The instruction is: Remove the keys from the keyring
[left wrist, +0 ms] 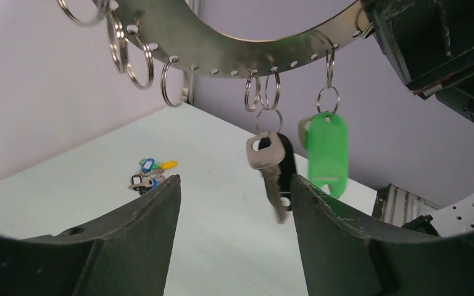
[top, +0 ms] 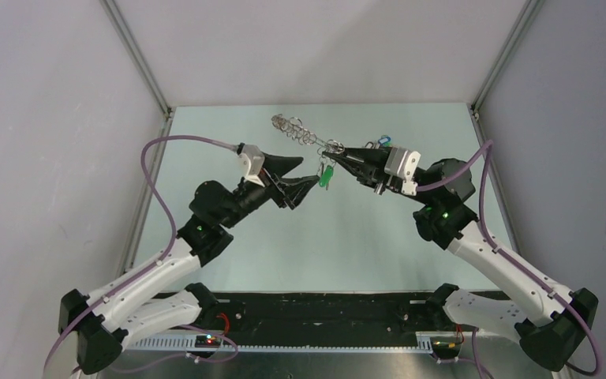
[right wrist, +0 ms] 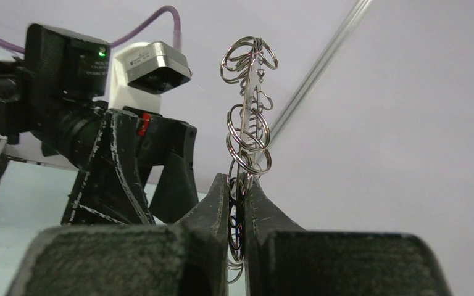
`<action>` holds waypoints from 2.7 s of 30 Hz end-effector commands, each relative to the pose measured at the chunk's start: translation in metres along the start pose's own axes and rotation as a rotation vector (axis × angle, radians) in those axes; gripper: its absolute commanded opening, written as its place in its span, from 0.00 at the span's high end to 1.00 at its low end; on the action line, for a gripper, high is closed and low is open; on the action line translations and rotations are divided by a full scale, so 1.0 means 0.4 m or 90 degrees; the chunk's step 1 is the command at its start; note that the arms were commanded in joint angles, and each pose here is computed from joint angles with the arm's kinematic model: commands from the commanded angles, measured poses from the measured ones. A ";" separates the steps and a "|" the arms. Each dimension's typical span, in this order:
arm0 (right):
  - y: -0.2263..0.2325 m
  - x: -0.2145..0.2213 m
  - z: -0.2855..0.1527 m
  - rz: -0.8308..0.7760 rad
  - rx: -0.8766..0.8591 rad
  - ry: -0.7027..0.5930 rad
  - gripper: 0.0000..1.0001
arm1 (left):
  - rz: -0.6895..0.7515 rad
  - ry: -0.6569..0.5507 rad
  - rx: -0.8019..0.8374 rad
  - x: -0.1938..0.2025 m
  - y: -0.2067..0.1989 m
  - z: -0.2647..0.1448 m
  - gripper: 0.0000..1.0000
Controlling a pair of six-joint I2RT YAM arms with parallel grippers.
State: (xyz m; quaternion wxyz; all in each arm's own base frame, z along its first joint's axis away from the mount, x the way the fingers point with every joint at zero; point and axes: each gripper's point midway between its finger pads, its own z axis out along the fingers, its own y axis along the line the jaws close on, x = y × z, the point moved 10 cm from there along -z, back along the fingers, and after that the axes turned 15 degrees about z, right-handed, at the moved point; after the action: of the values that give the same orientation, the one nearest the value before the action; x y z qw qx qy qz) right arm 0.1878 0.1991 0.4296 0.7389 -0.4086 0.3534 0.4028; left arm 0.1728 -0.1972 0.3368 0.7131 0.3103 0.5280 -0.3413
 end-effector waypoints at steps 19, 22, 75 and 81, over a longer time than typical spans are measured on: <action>0.004 -0.119 0.015 0.005 -0.025 -0.121 1.00 | 0.022 -0.099 0.067 -0.032 -0.010 0.058 0.37; 0.003 -0.121 0.017 0.007 -0.026 -0.128 1.00 | 0.013 -0.095 0.067 -0.028 -0.010 0.066 0.39; -0.035 -0.065 -0.039 0.130 0.248 -0.139 1.00 | -0.063 0.030 0.062 -0.030 -0.017 0.088 1.00; -0.042 0.051 -0.132 0.241 0.503 -0.092 0.39 | -0.032 0.278 0.016 -0.033 0.002 0.016 1.00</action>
State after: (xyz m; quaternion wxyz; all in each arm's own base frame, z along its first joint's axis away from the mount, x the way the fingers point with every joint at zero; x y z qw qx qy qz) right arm 0.1955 0.1800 0.4012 0.7503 -0.1573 0.4691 0.4384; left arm 0.1863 -0.2247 0.3543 0.6417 0.3378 0.5811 -0.3693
